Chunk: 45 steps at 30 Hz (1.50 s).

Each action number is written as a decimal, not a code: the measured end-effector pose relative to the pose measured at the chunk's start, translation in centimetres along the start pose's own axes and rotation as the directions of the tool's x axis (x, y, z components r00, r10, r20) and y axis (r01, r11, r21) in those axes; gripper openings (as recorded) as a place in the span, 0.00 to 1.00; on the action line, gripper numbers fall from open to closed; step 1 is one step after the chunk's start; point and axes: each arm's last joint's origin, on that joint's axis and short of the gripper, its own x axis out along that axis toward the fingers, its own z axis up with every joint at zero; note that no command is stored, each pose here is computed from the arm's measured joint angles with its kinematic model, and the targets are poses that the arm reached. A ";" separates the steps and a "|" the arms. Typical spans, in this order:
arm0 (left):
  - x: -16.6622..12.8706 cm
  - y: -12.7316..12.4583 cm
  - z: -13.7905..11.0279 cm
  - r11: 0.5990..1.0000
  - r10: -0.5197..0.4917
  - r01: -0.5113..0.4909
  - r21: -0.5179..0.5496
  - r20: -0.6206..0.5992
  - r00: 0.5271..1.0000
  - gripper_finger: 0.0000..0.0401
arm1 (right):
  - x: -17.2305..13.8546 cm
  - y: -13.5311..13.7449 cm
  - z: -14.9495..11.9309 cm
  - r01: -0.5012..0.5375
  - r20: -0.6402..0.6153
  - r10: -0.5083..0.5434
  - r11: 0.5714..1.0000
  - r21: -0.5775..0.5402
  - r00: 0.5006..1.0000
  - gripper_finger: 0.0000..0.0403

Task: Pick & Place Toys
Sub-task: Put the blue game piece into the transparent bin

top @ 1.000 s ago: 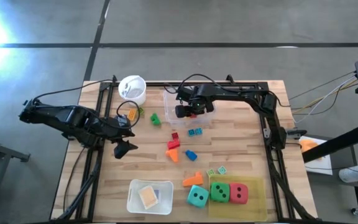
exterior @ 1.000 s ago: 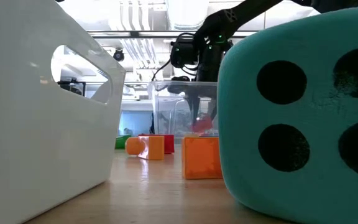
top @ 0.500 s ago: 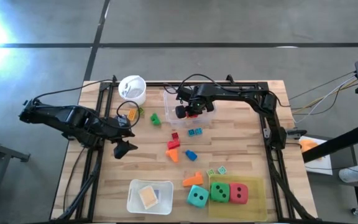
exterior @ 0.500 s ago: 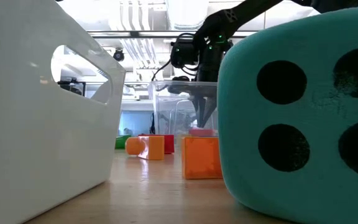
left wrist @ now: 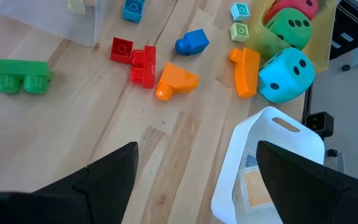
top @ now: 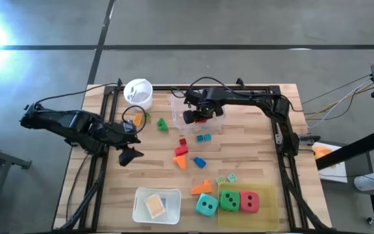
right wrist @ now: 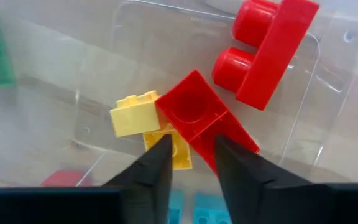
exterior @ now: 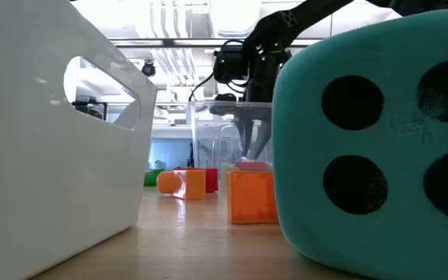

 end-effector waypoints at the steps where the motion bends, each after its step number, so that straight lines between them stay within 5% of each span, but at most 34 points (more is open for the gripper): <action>1: 0.0 0.0 0.0 1.000 0.000 0.000 0.000 -0.001 1.000 0.82 | -0.2 0.0 0.0 -0.007 0.001 0.007 1.000 -0.010 1.000 0.31; 9: 0.0 0.0 0.0 1.000 0.002 -0.002 0.001 -0.002 1.000 0.82 | -2.9 0.0 -0.1 -0.063 0.034 0.064 0.997 -0.045 0.997 0.59; 15: 0.0 0.0 0.0 1.000 0.002 -0.002 0.005 -0.003 1.000 0.82 | -6.8 0.3 -1.4 -0.132 0.087 0.146 0.981 -0.144 0.986 0.70; 22: 0.0 0.0 0.0 1.000 0.001 -0.001 0.012 -0.002 1.000 0.82 | -12.3 2.1 -7.2 -0.199 0.131 0.267 0.901 -0.385 0.955 0.72; 28: 0.0 0.0 0.0 1.000 -0.001 0.001 0.024 0.000 1.000 0.82 | -15.1 3.3 -13.6 -0.162 0.227 0.283 0.884 -0.438 0.932 0.72; 36: 0.0 -0.3 0.3 0.998 -0.028 0.026 0.053 0.035 0.999 0.82 | -14.5 4.1 -20.4 -0.122 0.284 0.233 0.925 -0.359 0.930 0.72; 45: 0.0 -0.3 0.4 0.998 -0.030 0.028 0.058 0.038 0.999 0.82 | -10.1 4.0 -25.2 -0.082 0.311 0.161 0.964 -0.254 0.937 0.72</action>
